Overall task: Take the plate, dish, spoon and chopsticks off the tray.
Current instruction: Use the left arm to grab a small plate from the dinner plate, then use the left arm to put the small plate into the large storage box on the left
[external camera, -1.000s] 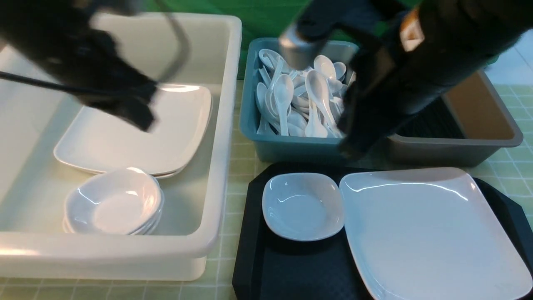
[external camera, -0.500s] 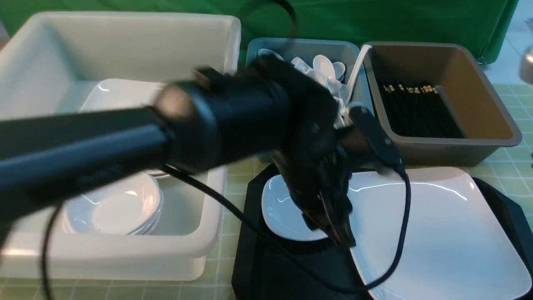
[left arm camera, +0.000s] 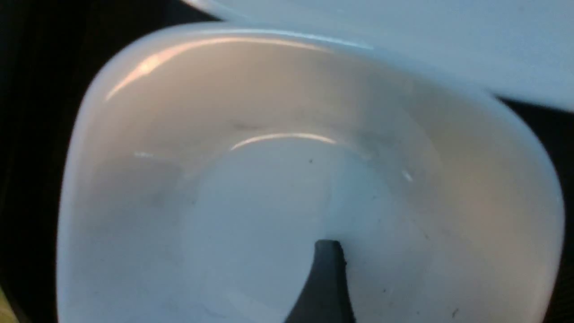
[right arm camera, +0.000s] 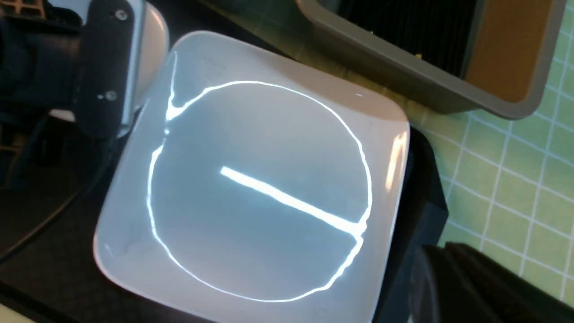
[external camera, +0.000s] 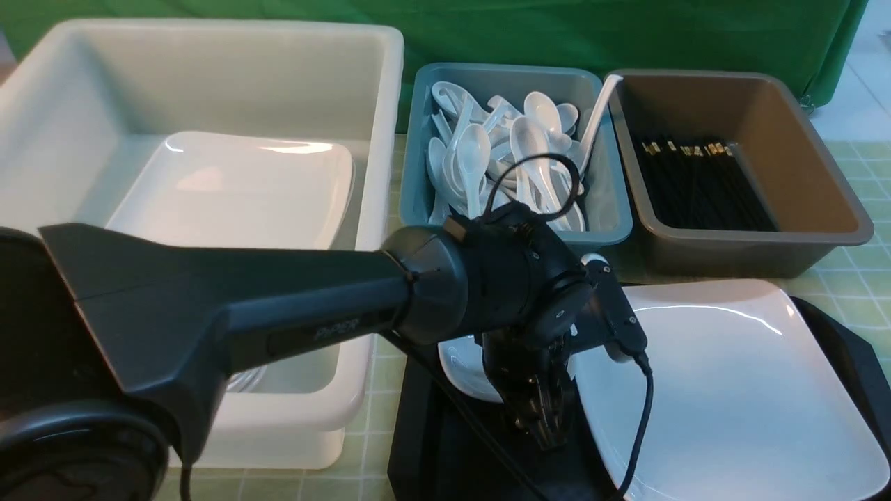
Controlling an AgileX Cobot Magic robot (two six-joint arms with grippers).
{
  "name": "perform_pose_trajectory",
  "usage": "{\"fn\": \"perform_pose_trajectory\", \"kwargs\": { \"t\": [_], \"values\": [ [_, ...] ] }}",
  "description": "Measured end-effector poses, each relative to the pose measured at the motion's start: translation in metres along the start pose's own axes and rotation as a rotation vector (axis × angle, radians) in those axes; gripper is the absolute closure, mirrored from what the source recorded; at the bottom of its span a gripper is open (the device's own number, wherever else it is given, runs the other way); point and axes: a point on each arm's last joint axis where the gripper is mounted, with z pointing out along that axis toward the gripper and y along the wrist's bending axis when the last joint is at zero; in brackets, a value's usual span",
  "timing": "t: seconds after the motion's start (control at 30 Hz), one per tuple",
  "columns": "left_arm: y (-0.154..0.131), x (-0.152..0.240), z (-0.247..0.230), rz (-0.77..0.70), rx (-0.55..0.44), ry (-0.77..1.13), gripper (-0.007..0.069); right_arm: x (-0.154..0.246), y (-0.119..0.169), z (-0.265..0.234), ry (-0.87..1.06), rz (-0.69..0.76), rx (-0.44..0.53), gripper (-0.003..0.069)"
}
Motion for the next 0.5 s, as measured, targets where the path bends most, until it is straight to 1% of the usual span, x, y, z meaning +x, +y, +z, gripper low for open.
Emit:
{"fn": "perform_pose_trajectory", "kwargs": {
  "t": [0.13, 0.2, 0.23, 0.27, 0.33, 0.5],
  "values": [
    [0.000, 0.002, 0.001, -0.047, -0.002, 0.028, 0.0309, 0.000, 0.003, 0.000, -0.004, -0.001, -0.029, 0.0655],
    [-0.001, 0.002, 0.000, -0.038, -0.007, 0.032, 0.0473, -0.001, 0.006, 0.000, -0.011, -0.006, -0.065, 0.0655],
    [0.000, 0.000, -0.003, -0.035, -0.011, 0.024, 0.0494, -0.001, 0.007, 0.000, -0.013, -0.007, -0.073, 0.0655],
    [0.001, -0.002, -0.009, -0.036, -0.017, 0.012, 0.0545, -0.001, 0.008, 0.000, -0.017, -0.009, -0.091, 0.0655],
    [0.004, -0.003, -0.022, -0.060, -0.014, 0.010, 0.0580, -0.002, 0.010, 0.000, -0.023, -0.004, -0.112, 0.0655],
    [0.003, -0.001, -0.052, -0.150, 0.044, -0.003, 0.0613, -0.003, 0.013, -0.001, -0.036, 0.003, -0.139, 0.0655]
  ]
}}
